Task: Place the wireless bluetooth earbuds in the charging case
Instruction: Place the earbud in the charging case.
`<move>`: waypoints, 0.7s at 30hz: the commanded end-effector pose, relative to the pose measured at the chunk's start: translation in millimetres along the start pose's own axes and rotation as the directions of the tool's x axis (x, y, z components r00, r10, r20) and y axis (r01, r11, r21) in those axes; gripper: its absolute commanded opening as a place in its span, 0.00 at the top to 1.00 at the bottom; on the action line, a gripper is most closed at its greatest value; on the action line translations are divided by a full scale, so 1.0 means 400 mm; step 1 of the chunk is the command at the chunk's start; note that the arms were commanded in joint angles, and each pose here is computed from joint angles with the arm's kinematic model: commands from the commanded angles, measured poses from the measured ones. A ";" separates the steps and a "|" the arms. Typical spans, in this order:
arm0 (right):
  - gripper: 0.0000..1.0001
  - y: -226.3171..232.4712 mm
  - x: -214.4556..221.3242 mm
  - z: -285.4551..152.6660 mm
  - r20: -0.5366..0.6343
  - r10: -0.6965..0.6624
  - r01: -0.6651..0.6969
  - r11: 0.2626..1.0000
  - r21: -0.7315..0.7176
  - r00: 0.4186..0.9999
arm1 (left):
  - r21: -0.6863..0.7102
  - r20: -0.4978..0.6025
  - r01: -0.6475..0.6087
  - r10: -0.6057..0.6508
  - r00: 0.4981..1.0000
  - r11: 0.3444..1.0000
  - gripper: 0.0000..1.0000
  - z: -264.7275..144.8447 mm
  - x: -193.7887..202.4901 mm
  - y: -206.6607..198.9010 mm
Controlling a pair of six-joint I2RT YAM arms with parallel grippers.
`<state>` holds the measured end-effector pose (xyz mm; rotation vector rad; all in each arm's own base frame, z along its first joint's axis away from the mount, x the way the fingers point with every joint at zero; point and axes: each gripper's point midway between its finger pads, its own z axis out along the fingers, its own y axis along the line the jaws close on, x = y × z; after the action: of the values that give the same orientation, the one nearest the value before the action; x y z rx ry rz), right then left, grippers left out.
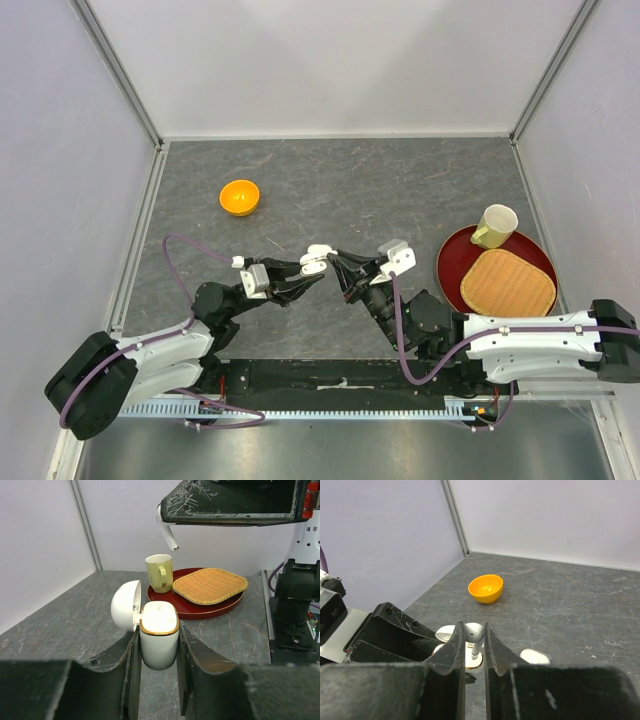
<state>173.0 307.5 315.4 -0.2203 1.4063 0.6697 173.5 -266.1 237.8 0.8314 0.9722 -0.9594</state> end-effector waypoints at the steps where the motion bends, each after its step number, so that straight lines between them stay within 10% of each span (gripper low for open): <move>1: 1.00 0.037 -0.019 0.005 0.024 0.031 -0.030 0.998 -0.061 0.999 | 0.027 0.086 -0.066 0.064 0.994 0.997 0.98 0.016 -0.063 -0.005; 21: 1.00 0.058 0.036 0.015 -0.015 -0.001 0.000 0.996 -0.084 1.000 | 0.037 0.110 -0.053 0.049 0.993 0.998 0.98 0.011 -0.085 -0.015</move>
<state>166.1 331.8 298.9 -0.3238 1.4115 0.6952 167.3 -265.0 246.7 0.8399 0.9274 -0.9671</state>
